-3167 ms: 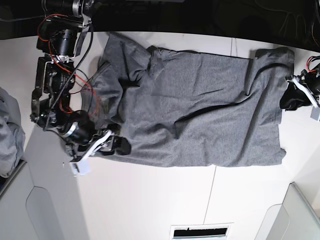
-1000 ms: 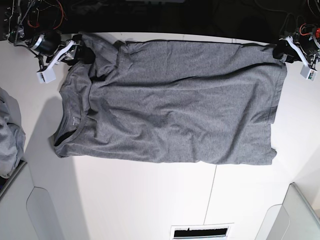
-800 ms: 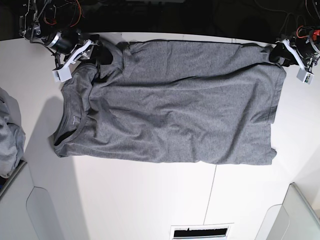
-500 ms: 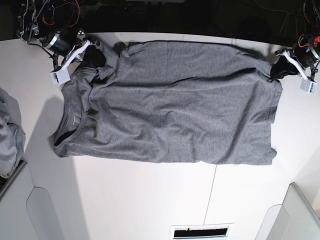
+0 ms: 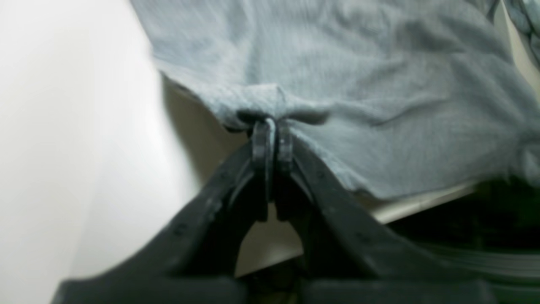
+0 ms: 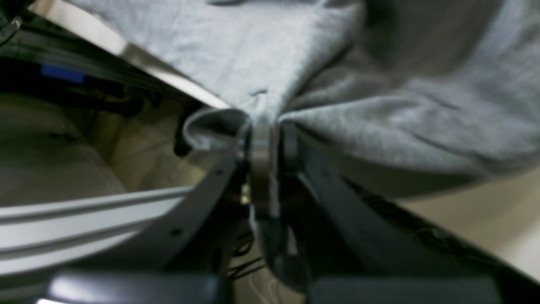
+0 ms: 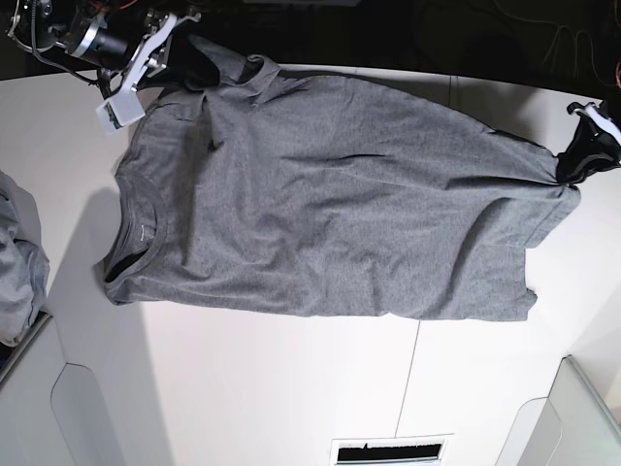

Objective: Layout the t-shirt on the table in an organized manner, then fold the t-shirt properly
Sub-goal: 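Grasp the shirt shoulders with both grippers and lift it up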

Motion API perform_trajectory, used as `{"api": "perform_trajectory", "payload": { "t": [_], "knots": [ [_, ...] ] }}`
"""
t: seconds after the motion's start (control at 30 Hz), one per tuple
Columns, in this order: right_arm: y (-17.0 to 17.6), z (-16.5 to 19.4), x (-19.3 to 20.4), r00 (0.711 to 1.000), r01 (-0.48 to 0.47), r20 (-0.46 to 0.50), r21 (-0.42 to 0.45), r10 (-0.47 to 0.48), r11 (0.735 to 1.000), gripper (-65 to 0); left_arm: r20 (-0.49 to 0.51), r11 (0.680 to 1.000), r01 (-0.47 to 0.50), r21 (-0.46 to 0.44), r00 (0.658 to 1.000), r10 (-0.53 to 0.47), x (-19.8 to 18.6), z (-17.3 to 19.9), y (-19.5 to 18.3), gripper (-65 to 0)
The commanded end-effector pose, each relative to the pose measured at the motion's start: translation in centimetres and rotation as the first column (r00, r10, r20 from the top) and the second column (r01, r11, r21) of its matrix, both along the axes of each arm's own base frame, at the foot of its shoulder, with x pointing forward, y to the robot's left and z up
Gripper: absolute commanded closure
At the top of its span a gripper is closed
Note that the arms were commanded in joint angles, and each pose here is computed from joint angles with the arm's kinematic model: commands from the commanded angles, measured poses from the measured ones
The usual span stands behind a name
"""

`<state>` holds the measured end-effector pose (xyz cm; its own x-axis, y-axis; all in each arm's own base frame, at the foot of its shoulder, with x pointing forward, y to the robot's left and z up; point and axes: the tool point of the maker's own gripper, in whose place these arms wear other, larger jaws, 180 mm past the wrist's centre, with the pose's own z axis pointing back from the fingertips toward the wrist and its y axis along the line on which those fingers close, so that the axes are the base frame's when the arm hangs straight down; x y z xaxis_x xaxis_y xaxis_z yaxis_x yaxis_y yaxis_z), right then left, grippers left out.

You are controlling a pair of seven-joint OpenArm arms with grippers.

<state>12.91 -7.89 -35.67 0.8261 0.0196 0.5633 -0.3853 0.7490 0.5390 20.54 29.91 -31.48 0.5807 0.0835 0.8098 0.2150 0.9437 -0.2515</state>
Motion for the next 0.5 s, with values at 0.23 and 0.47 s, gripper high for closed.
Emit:
{"api": "perform_trajectory", "payload": {
  "t": [0.23,0.47],
  "knots": [
    [-2.4,9.2,2.4,0.944,0.067,0.327,-0.080,-0.037,0.995,0.0,0.316,0.997,-0.066,0.032,0.947,0.053,1.0,10.8,1.1,0.0],
    [-4.8,9.8,3.2,0.928,0.145,0.361,-0.112,-0.096,0.983,0.0,0.518,0.997,-0.066,0.048,0.855,0.032,2.0,18.0,0.9,0.0]
  ]
}}
